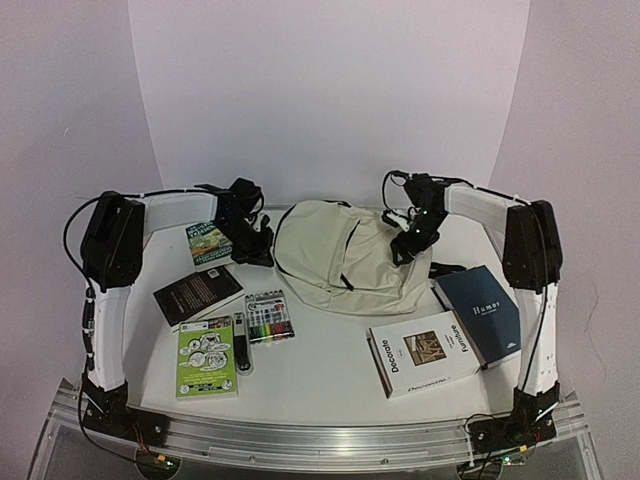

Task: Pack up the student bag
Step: Adjust the student bag at the center of the board.

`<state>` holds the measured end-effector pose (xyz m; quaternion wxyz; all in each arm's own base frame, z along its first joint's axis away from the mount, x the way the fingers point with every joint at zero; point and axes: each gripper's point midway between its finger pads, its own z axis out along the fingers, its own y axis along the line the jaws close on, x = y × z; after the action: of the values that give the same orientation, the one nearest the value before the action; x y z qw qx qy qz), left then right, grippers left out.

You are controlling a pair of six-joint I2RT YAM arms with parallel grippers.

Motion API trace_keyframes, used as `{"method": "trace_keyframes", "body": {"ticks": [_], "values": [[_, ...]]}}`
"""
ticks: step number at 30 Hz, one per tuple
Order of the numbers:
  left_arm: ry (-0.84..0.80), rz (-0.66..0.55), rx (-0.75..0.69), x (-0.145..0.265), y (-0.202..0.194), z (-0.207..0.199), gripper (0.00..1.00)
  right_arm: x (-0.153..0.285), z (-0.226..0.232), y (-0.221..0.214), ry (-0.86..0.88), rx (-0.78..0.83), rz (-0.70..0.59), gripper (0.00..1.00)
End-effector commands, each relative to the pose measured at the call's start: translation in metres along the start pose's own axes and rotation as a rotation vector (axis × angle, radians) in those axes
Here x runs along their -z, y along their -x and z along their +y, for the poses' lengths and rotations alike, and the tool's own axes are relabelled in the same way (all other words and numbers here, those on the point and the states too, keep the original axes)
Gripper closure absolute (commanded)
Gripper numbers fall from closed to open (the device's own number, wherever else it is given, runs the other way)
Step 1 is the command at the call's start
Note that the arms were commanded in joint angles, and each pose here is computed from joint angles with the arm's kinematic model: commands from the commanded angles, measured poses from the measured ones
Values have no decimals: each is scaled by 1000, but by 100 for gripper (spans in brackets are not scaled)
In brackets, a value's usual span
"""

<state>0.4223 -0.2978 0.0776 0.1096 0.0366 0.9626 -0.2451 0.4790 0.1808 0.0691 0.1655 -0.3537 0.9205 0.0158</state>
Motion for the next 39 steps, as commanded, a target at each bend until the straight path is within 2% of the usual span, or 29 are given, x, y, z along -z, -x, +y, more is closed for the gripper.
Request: {"method": "trace_keyframes", "body": {"ticks": [1,7,8,9,11,12,14,17,22,24,28,31,35,37,39], "values": [[-136,-98,-86,61,-3,-50,100,-7,-19,42,-53,-17,-76,22],[-182,-67,-201,85,-36,-90,99,-8,-47,92,-143,-32,-193,23],[-180,-85,-177,91,-33,-88,95,-4,-51,97,-162,-38,-207,22],[-168,-116,-143,97,-24,-81,81,2,-55,100,-180,-44,-216,20],[-106,-194,-78,110,3,-60,41,23,-54,100,-184,-48,-237,13],[-81,-235,-53,118,19,-51,27,38,-51,100,-178,-52,-251,10],[-54,-299,-34,124,50,-38,10,57,-41,90,-139,-83,-259,2],[-13,-336,-14,110,90,-28,3,87,-16,66,-56,-137,-264,2],[18,-308,-1,64,129,-20,0,93,22,8,55,-179,-190,2],[10,-274,0,43,133,-17,3,85,35,-14,97,-184,-148,2],[-71,-235,-7,18,130,-23,25,60,52,-42,159,-203,-70,6],[-111,-200,-1,12,120,-26,43,39,52,-46,163,-210,-40,10],[-165,-164,5,18,98,-32,81,7,41,-39,136,-217,-3,22],[-175,-158,-11,31,86,-38,93,2,33,-26,112,-217,-18,26],[-180,-162,-31,47,75,-45,100,-2,23,-11,86,-214,-38,29]]}}
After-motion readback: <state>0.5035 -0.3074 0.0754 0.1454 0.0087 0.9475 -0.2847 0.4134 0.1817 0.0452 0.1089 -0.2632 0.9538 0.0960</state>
